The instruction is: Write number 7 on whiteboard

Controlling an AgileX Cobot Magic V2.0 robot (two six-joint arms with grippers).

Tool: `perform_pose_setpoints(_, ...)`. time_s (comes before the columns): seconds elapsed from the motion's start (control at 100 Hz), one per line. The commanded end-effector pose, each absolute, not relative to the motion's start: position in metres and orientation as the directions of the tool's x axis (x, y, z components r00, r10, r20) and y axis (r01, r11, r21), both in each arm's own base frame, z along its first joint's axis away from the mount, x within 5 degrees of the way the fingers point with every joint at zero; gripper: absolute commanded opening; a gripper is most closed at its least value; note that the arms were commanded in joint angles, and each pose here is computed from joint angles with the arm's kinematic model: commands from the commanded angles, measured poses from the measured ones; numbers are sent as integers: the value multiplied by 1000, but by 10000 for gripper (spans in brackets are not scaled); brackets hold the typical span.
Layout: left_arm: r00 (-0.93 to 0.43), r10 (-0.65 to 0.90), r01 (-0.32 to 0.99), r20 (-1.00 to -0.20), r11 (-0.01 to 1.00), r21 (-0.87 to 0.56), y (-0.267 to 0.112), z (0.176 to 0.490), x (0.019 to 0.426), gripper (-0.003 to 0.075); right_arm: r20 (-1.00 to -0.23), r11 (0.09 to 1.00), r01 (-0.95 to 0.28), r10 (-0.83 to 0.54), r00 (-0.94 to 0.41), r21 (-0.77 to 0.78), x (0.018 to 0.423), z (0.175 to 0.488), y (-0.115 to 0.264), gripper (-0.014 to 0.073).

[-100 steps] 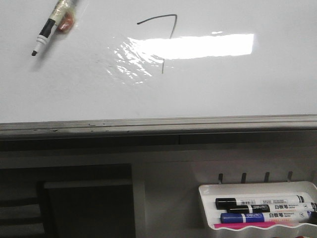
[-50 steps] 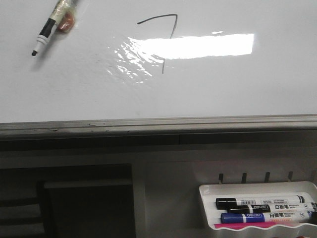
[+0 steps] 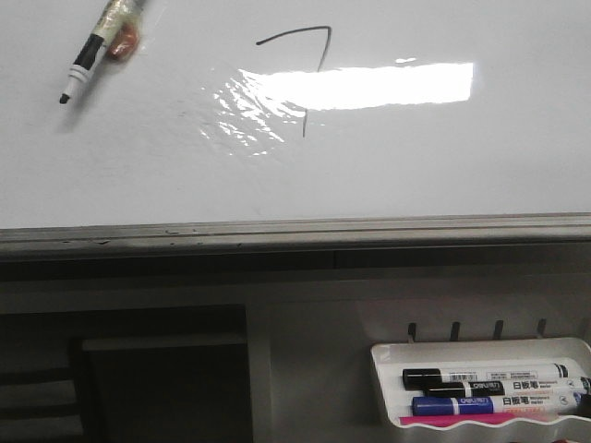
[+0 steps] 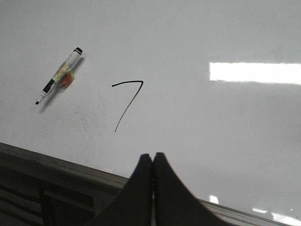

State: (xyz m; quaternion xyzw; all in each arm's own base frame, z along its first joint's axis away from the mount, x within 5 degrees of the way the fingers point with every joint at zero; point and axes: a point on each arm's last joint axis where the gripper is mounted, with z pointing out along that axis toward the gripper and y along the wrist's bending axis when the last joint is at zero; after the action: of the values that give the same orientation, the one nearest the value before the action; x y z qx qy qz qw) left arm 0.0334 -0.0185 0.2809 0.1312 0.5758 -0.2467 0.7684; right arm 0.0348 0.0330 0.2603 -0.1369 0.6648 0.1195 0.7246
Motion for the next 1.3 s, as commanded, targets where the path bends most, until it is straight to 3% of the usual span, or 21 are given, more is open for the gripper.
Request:
perform_pose_setpoints(0.0,273,-266,505,-924,858,-98,-12,292,29,-20,-990,948,-318,20,143,-27,33,272,30,-64)
perform_pose_setpoints(0.14,276,-262,503,-925,859,-93,-12,292,29,-20,-990,948,-318,20,143,-27,33,272,30,-64)
perform_pose_setpoints(0.26,355,-125,457,-926,888,56,-13,292,29,-20,-990,948,-318,20,143,-27,33,272,30,-64)
perform_pose_setpoints(0.37,345,-92,408,-934,911,61,-14,283,33,-20,-990,948,-318,20,143,-27,33,272,30,-64)
perform_pose_setpoints(0.74,194,-30,44,-981,999,-22,-2,224,52,-20,-990,948,-318,20,143,-27,33,272,30,-64)
perform_pose_setpoints(0.88,151,10,27,-988,1000,14,-1,209,54,-20,-990,948,-318,20,143,-27,33,272,30,-64)
perform_pose_setpoints(1.29,99,-22,32,-995,999,-19,-2,204,55,-20,-989,948,-316,21,144,-26,33,272,30,-64)
